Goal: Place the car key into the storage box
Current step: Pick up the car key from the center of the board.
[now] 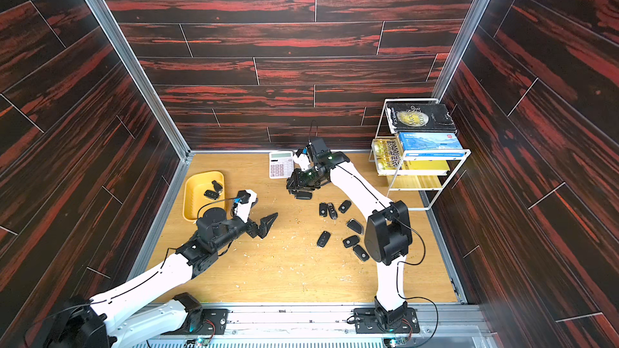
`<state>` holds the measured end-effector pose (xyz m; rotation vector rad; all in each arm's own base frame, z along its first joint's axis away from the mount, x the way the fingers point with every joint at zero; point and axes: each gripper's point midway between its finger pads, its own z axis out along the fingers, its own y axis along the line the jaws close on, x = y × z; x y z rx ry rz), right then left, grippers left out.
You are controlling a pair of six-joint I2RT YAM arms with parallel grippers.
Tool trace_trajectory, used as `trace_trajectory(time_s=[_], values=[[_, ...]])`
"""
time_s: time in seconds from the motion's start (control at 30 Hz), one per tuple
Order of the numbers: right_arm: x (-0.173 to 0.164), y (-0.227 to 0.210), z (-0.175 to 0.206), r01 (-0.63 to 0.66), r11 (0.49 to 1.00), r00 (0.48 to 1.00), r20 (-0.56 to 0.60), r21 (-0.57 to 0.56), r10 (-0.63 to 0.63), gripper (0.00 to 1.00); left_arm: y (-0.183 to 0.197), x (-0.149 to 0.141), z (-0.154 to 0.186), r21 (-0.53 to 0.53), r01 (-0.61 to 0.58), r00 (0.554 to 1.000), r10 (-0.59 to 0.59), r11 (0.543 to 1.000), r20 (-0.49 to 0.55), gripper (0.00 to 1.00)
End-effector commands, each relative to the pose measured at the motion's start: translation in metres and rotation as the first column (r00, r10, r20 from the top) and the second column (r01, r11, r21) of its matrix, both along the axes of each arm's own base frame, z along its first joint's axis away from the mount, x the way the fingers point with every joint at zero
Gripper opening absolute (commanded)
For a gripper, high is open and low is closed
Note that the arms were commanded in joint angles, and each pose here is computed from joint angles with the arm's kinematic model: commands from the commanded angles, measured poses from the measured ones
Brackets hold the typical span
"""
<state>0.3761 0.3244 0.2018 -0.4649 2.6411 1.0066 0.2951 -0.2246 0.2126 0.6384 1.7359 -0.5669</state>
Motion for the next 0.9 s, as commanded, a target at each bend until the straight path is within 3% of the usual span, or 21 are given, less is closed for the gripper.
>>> trace_trajectory(time_s=[0.0,0.17,0.33,0.47,0.87], values=[[-0.014,0.004,0.022,-0.034,0.997,0.999,0.013,0.068,0.034,0.31,-0.011,0.0,-0.002,0.12,0.088,0.994,-0.095,0.989,0.049,1.0],[-0.028,0.0,0.03,-0.052,0.995,0.999,0.016,0.09,0.051,0.32,-0.018,0.007,-0.01,0.218,0.13,0.986,-0.149,0.967,0.076,1.0],[-0.04,-0.003,0.026,-0.069,0.992,0.998,0.001,0.101,0.069,0.32,-0.031,0.007,0.003,0.234,0.191,0.965,-0.225,0.953,0.131,1.0],[-0.054,-0.001,0.031,-0.102,0.981,0.994,-0.01,0.163,0.105,0.32,-0.039,-0.007,0.009,0.266,0.27,0.919,-0.33,0.925,0.217,1.0],[-0.085,0.004,0.053,-0.187,0.931,0.98,-0.002,0.314,0.197,0.33,-0.045,-0.006,0.015,0.24,0.289,0.9,-0.348,0.927,0.262,1.0]])
